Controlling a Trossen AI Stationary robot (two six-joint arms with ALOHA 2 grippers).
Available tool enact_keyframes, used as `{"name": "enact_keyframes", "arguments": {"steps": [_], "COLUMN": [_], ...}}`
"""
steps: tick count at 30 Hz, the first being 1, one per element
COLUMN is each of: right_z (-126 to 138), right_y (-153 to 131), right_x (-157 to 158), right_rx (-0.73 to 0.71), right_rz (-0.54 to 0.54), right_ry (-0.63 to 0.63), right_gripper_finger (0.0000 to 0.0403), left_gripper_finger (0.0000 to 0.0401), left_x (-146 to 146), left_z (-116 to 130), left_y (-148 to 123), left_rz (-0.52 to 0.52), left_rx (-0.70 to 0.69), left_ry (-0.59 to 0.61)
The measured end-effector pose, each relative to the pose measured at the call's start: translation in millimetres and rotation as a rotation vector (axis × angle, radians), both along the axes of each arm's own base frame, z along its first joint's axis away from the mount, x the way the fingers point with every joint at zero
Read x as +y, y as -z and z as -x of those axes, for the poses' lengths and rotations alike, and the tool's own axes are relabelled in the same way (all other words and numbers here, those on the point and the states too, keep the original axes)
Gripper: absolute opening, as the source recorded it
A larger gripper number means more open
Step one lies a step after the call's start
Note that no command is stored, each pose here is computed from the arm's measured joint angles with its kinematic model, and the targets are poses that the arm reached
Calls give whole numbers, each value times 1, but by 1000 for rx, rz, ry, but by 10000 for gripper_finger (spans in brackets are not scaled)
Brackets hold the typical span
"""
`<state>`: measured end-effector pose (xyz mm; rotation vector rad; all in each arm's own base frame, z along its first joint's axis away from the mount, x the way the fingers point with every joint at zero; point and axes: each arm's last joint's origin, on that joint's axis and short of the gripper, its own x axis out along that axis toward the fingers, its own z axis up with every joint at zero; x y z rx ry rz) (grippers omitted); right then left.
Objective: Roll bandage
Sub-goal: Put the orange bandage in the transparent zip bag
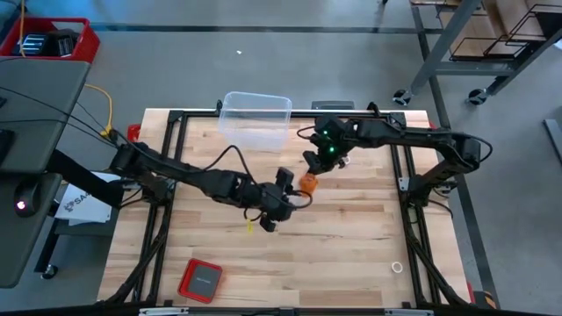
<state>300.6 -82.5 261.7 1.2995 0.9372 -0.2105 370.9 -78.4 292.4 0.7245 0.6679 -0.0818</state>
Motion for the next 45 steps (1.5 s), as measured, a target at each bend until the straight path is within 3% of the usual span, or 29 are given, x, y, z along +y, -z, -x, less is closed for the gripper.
{"name": "enact_keyframes", "arguments": {"steps": [5,14,25,32,36,42,45], "right_z": [-1,-1,-2,-3,-1,9,9], "right_y": [0,-1,-3,-4,-1,7,7], "right_x": [-1,-2,-4,-5,-6,-4,-1], "right_rx": [-18,-30,-58,-67,-5,148,163], "right_rz": [-29,-47,-76,-73,-31,50,90], "right_ry": [-13,-19,-25,-15,49,87,95], "right_gripper_finger": [0,0,0,0,0,0,0], "left_gripper_finger": [204,191,90,11,6,1,1], "left_x": [2,6,11,14,14,23,28], "left_z": [-7,-12,-20,-18,-15,-14,-15], "left_y": [3,11,30,32,24,-5,-14], "left_rz": [-150,-253,-372,-379,-306,40,142], "left_rx": [-16,30,128,158,203,216,199], "left_ry": [39,122,137,141,99,19,-6]}}
